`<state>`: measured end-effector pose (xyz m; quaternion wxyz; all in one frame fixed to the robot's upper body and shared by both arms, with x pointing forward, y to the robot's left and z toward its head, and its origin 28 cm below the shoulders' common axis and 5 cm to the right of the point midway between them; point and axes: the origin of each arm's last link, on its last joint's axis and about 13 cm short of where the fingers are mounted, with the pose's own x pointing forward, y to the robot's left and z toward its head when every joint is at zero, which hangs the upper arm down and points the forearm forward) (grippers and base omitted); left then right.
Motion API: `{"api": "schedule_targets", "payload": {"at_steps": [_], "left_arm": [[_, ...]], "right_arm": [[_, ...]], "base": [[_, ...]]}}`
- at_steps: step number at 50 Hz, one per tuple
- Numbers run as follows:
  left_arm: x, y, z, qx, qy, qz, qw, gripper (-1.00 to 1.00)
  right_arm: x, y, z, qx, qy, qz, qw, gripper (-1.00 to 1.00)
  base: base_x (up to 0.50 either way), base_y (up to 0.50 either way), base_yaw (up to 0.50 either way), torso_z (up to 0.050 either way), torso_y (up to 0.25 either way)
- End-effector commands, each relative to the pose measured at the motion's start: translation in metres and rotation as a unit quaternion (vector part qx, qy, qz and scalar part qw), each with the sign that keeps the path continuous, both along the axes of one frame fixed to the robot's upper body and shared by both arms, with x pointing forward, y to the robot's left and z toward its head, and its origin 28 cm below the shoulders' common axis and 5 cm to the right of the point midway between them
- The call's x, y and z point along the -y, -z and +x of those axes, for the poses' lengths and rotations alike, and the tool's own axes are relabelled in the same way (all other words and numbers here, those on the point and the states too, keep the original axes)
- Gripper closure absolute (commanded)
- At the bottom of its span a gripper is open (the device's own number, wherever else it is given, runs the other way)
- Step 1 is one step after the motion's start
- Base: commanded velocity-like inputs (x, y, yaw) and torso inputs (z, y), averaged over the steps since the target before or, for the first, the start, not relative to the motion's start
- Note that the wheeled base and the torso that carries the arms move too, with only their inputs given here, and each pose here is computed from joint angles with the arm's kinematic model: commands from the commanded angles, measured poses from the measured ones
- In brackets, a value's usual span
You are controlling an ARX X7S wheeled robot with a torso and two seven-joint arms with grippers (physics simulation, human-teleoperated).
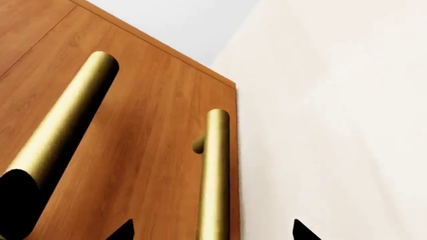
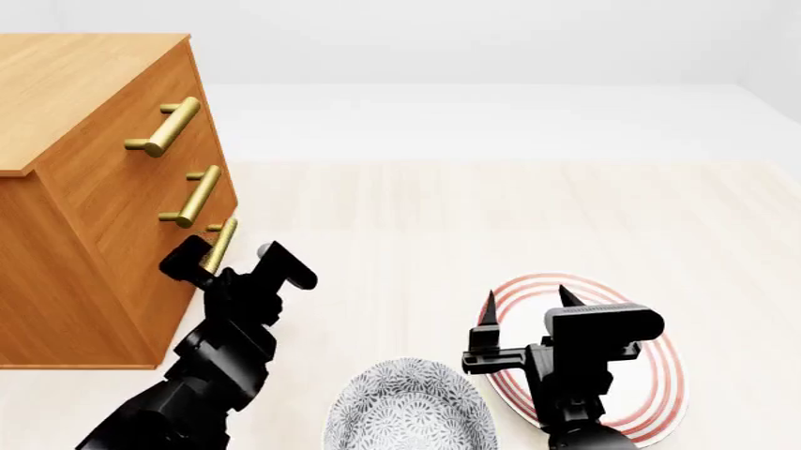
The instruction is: Open the bottom drawer of the cabinet.
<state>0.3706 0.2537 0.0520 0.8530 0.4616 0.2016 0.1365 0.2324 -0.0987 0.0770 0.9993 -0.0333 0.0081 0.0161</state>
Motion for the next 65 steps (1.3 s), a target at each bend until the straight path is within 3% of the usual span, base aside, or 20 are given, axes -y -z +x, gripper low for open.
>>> {"api": "schedule_targets", "payload": {"at_steps": [1,53,54,65], "left_arm": [[-0.0049,0.001,-0.002,-0.008,-0.016,-0.002,1.0,-1.0],[-0.0125,0.0039,-0.0074,-0.024,-0.056,0.008,0.998,-1.0],[-0.0125,0.0038,-0.0073,-0.023,-0.055,0.007,0.998,1.0],[-0.0123,0.0047,-0.0078,-0.026,-0.051,0.01,0.998,1.0]], "right_arm": [[-0.0003,-0.0012,0.0002,0.001,0.0,-0.001,1.0,-1.0],[-0.0009,0.0014,0.0001,-0.001,-0.002,0.0,1.0,-1.0],[-0.0009,0.0018,0.0002,-0.001,-0.002,0.0,1.0,-1.0],[-0.0015,0.0006,0.0001,0.0,-0.004,-0.001,1.0,-1.0]], "base": [[0.0,0.0,0.0,0.0,0.0],[0.0,0.0,0.0,0.0,0.0],[0.0,0.0,0.0,0.0,0.0],[0.0,0.0,0.0,0.0,0.0]]}}
